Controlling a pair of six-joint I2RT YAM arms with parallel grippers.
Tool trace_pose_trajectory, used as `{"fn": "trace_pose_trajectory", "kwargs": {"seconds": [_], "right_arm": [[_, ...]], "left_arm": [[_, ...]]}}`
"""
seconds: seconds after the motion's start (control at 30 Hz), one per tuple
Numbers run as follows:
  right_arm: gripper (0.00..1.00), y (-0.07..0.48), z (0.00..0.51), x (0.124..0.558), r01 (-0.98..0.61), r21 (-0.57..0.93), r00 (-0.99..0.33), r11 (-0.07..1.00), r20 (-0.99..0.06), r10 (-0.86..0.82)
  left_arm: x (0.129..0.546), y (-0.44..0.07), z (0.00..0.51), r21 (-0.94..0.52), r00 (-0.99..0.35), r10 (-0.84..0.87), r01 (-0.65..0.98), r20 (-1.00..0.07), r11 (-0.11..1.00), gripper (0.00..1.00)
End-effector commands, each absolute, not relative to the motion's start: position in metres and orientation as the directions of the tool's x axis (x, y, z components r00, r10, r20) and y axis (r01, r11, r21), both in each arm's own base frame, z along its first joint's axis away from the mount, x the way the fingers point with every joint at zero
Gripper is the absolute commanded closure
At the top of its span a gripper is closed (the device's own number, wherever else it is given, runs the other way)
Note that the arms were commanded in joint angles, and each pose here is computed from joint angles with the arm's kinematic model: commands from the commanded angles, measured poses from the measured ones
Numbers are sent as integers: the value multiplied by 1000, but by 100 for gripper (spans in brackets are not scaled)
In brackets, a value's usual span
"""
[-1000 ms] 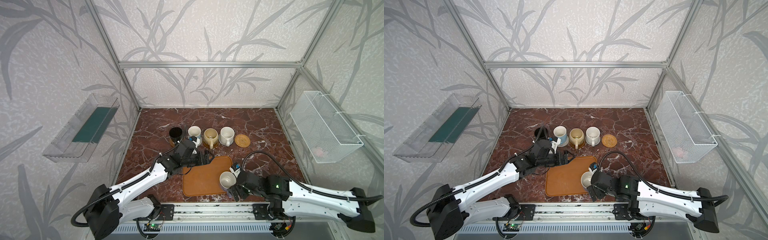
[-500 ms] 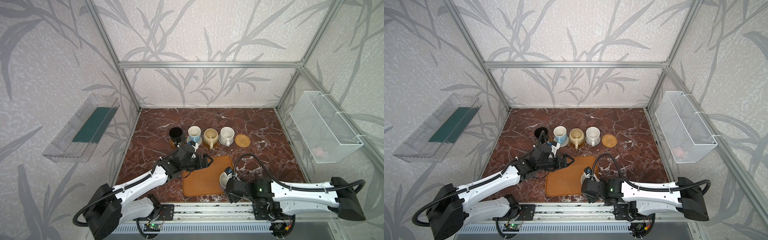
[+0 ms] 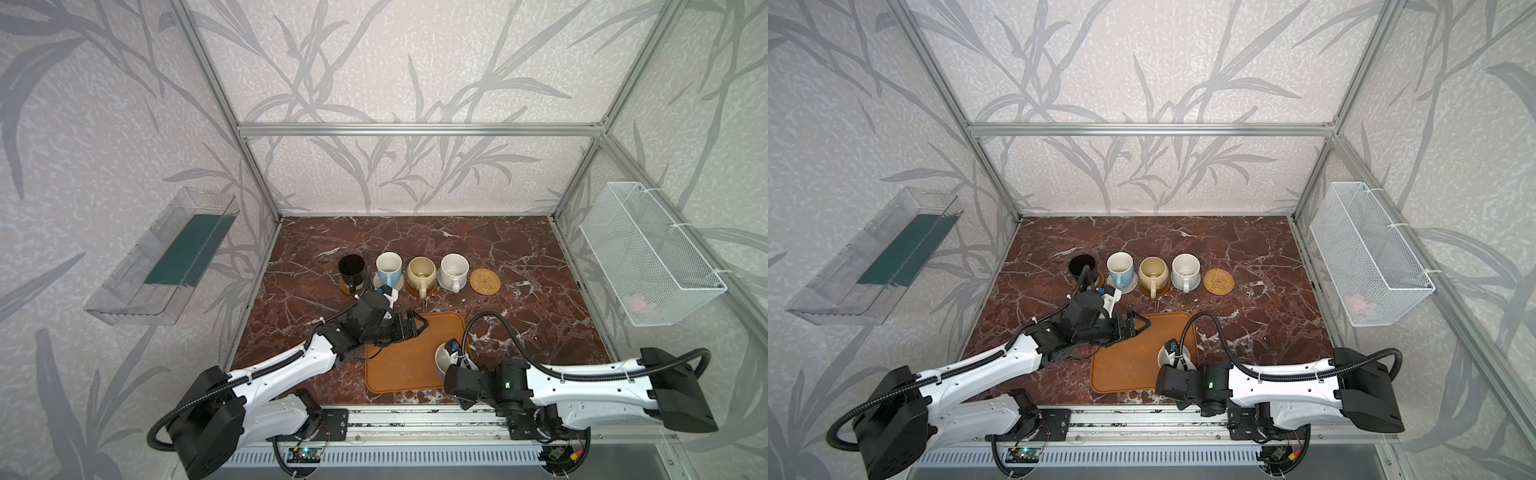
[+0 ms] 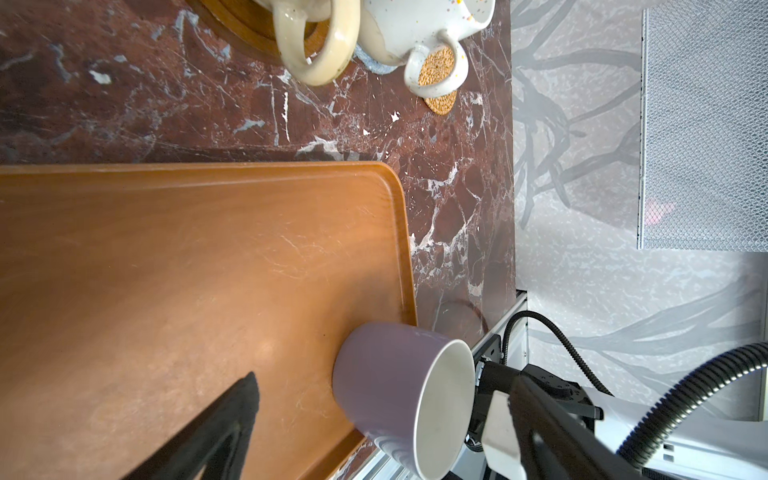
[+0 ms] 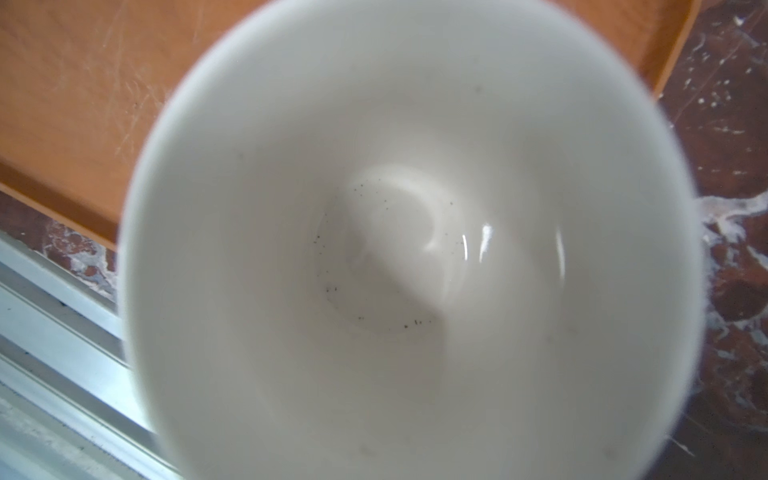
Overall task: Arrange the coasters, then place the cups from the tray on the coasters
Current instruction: 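Lower right gripper into the lavender mug and grip it from inside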
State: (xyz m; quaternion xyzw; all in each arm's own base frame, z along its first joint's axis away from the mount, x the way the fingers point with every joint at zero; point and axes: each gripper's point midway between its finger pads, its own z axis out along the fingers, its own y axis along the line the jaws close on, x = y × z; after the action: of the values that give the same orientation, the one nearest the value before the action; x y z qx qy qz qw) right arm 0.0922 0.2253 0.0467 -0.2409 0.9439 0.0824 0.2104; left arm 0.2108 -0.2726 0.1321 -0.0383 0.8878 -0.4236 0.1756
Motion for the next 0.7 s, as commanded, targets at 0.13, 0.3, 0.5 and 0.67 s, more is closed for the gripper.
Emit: {"fn": "trace_pose_trajectory", "kwargs": {"seconds": [0.13,0.3,0.5,0.67], "right_arm": [[63,233,42,90,-482,59,-796,874,-447,-408],[75,239,44,90,-494,64,-788,867,-455,-416],[84,239,47,92,-503,39,-777,863,-457,-433],[95,241,50,93,-504,42,-773,863,-467,-429]], "left_arm": [[209,-276,131,-786,-935,-231,74,-269,614,4],[210,-274,128,-782,-934,-236,70,-270,619,4],[211,-273,128,-778,-930,-240,72,-279,625,4],[211,-274,129,-780,-930,-242,70,-276,622,4]]}}
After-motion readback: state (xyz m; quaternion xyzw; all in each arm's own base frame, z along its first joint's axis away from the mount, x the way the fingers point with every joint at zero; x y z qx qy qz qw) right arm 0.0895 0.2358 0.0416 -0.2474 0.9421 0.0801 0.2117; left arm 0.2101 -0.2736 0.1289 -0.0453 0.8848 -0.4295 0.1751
